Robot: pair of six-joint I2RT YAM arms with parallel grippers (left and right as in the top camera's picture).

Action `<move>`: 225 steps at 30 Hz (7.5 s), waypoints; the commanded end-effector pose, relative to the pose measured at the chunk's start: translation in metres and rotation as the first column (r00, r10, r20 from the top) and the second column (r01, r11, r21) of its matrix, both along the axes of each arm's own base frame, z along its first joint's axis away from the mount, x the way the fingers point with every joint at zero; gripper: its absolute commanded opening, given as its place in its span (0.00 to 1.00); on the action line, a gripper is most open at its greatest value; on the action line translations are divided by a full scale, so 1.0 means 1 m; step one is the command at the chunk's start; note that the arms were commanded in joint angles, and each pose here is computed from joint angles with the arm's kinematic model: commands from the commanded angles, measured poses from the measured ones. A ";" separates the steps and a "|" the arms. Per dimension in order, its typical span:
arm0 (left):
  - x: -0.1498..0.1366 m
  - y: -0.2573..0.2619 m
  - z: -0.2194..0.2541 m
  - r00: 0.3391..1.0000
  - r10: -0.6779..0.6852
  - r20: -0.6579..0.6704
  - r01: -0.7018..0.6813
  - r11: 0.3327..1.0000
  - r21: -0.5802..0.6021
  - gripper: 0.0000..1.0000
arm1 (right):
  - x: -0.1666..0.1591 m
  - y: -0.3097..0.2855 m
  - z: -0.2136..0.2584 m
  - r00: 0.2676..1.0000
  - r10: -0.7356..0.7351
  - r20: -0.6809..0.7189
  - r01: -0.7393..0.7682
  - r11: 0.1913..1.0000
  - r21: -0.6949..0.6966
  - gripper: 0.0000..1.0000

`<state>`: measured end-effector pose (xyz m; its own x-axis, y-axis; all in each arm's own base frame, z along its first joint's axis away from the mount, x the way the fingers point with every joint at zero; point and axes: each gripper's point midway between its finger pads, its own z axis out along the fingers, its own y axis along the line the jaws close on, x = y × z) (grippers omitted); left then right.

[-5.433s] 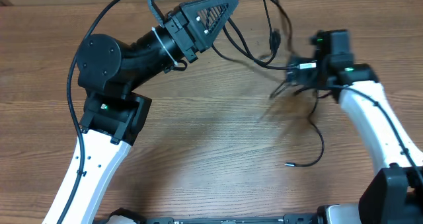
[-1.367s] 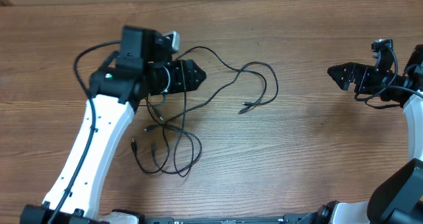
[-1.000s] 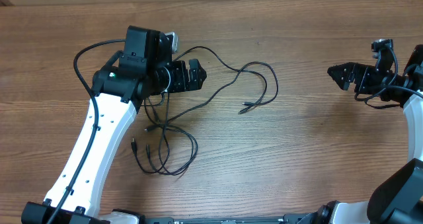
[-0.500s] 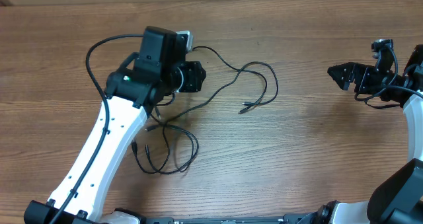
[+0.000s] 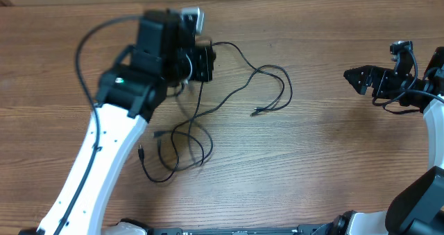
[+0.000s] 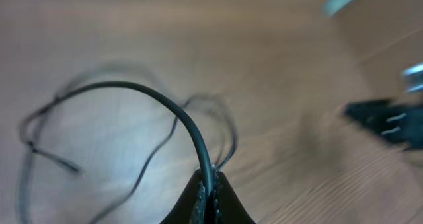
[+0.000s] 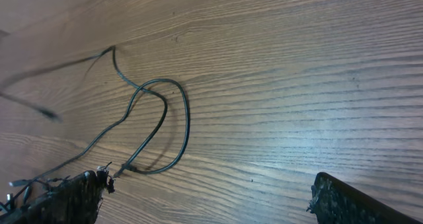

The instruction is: Untangle cables

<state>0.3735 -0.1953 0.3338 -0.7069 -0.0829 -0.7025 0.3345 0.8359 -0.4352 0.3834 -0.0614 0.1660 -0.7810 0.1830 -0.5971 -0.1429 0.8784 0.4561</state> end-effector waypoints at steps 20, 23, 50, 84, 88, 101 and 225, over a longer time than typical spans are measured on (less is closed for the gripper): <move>-0.094 0.056 0.317 0.716 0.204 0.668 -0.007 0.959 -0.285 0.04 | -0.002 0.002 -0.002 0.999 -0.032 -0.035 0.034 0.998 0.051 1.00; -0.095 0.066 0.329 0.677 0.258 0.689 -0.044 0.949 -0.312 0.04 | -0.003 0.003 -0.003 0.999 -0.031 -0.040 0.033 0.998 0.055 1.00; -0.116 0.066 0.390 0.521 0.319 0.792 0.098 0.899 -0.426 0.04 | -0.038 0.215 0.066 0.792 0.558 0.246 -0.609 0.695 0.382 1.00; 0.021 -0.023 0.209 0.926 0.078 0.369 0.036 0.956 -0.290 0.04 | -0.044 0.306 0.188 0.452 0.604 0.656 -0.880 0.422 0.218 1.00; 0.011 -0.039 0.209 0.928 0.033 0.370 0.081 0.954 -0.288 0.04 | -0.029 0.305 0.190 0.504 0.556 0.661 -0.839 0.496 0.222 1.00; -0.001 -0.059 0.199 0.935 -0.010 0.356 0.105 0.963 -0.248 0.04 | -0.030 0.304 0.214 0.403 0.512 0.759 -0.855 0.507 0.112 0.96; -0.001 -0.023 0.019 0.974 0.120 -0.193 -0.087 0.981 0.171 1.00 | 0.030 -0.302 0.041 0.292 -0.880 0.376 0.923 0.362 0.130 0.04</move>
